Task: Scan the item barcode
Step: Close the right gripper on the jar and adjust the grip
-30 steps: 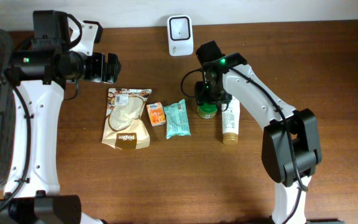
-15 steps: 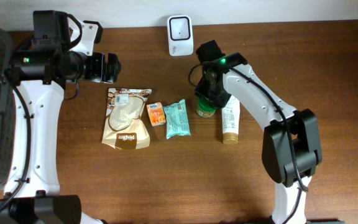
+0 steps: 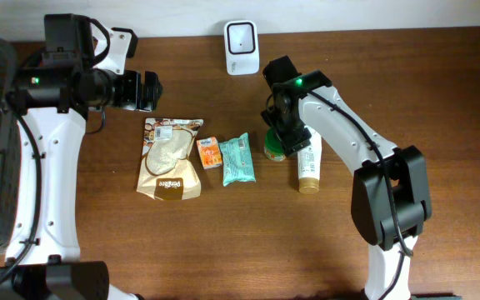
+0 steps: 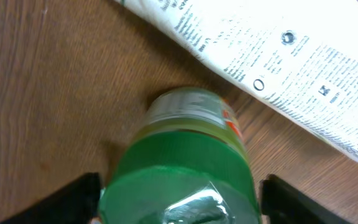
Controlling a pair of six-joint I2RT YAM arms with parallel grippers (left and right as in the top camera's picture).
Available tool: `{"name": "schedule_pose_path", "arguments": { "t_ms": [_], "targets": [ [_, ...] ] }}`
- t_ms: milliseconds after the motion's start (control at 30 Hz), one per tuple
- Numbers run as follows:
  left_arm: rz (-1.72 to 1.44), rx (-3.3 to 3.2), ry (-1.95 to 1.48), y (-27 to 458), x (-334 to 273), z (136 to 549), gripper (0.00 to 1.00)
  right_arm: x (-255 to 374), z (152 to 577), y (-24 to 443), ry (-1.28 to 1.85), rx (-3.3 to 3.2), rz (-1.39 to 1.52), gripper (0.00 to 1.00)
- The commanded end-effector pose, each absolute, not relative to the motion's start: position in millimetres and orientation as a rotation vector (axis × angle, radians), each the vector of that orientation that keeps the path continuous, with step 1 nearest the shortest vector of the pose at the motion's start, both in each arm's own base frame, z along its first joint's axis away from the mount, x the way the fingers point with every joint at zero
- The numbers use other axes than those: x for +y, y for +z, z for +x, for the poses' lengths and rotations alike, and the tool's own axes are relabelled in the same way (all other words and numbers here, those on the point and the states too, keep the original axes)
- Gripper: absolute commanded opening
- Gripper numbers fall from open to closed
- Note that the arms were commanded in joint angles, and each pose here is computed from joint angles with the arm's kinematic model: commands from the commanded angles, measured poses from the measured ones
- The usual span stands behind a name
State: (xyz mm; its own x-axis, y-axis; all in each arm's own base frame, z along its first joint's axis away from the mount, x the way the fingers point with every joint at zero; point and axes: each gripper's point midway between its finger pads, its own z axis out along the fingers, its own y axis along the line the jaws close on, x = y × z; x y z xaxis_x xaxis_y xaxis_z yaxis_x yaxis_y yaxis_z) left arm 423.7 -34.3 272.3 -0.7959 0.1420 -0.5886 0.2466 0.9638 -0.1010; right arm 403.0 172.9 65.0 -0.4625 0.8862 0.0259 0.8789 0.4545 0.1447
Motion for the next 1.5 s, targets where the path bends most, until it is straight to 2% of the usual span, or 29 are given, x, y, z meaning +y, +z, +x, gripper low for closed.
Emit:
{"name": "schedule_pose_path", "arguments": {
  "t_ms": [0, 100, 233, 367, 500, 733, 1100, 1467],
  "targets": [
    [0.291, 2.499, -0.226, 272.2, -33.7, 424.5, 0.99, 165.3, 403.8, 63.9, 0.157, 2.691, 1.432, 0.91],
    [0.291, 2.498, -0.226, 272.3, -33.8, 424.4, 0.99, 158.5, 415.1, 78.2, 0.155, 2.755, 1.160, 0.96],
    [0.291, 2.498, -0.226, 272.3, -33.8, 424.4, 0.99, 159.1, 433.9, 109.5, 0.148, 2.850, 0.460, 0.98],
    [0.291, 2.499, -0.226, 272.2, -33.7, 424.5, 0.99, 167.1, 433.5, 118.5, 0.138, 2.873, -0.121, 0.98],
    [0.291, 2.499, -0.226, 272.3, -33.8, 424.4, 0.99, 186.8, 418.7, 114.6, 0.279, 2.883, -0.452, 0.98],
    [0.291, 2.499, -0.226, 272.2, -33.7, 424.5, 0.99, 183.0, 409.6, 91.4, 0.261, 2.967, -0.438, 1.00],
    [0.291, 2.499, -0.226, 272.2, -33.7, 424.5, 0.99, 177.3, 396.1, 69.9, 0.238, 3.100, -0.223, 0.93],
    [0.291, 2.499, -0.226, 272.2, -33.7, 424.5, 0.99, 177.0, 394.5, 56.4, 0.224, 3.134, -0.200, 0.93]
  ]
}}
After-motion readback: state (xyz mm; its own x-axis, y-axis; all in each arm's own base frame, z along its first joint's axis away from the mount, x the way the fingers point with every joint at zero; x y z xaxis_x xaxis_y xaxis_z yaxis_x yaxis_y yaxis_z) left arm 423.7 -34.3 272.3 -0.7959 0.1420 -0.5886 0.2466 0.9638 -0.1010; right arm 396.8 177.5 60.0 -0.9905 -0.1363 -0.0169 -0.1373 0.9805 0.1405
